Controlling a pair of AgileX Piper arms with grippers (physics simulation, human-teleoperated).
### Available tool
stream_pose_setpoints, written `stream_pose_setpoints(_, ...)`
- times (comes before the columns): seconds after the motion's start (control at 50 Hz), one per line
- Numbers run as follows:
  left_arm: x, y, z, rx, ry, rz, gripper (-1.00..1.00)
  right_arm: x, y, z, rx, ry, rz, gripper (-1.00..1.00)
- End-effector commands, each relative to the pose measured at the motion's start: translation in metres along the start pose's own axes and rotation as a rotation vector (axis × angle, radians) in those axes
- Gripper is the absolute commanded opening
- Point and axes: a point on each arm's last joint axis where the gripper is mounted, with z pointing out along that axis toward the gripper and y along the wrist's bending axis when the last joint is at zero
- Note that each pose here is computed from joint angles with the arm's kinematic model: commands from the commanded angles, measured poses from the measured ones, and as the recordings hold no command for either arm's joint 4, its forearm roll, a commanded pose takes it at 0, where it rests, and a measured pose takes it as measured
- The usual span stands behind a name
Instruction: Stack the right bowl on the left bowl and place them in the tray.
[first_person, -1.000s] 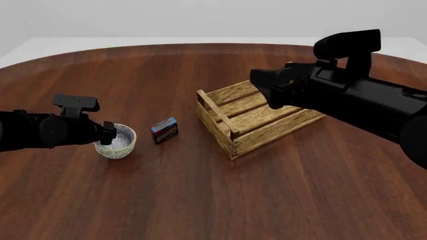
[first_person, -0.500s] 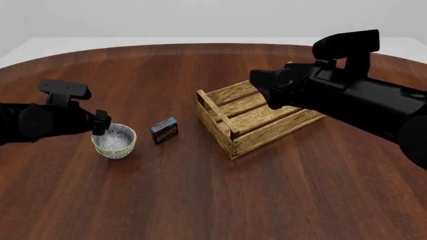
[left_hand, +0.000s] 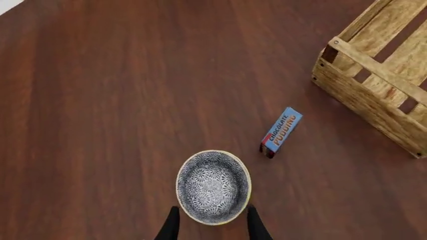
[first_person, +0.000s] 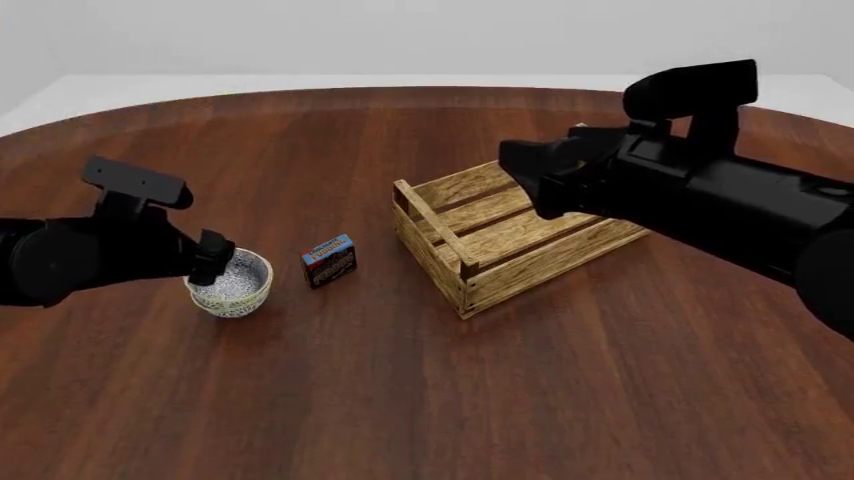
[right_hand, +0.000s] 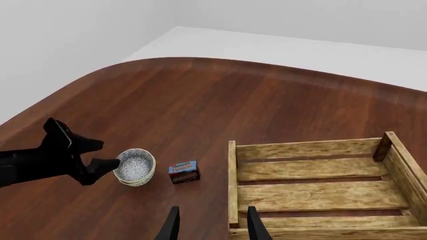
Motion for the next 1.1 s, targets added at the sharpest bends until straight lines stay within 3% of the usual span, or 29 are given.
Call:
stream_pose_setpoints(0.02,0.006,-0.01,-0.002,0.028,0.01,0.054,1.0,-0.001,0.0,-0.001,0.0,-0.002,0.0,1.0)
stream_pose_setpoints(0.32,0.022,-0.015,0.015,0.042,0.038,0.15,1.0,-0.002,0.0,-0.003,-0.001,-0.005,0.001,1.0)
stream_pose_setpoints(0.46,0.018,-0.017,0.017,0.05,0.041,0.139,1.0,-0.002,0.0,-0.003,0.0,-0.006,0.003,1.0)
stream_pose_setpoints(1.1,0.035,-0.02,0.052,0.062,0.099,0.171,1.0,-0.002,-0.001,-0.004,0.003,-0.009,0.002,1.0)
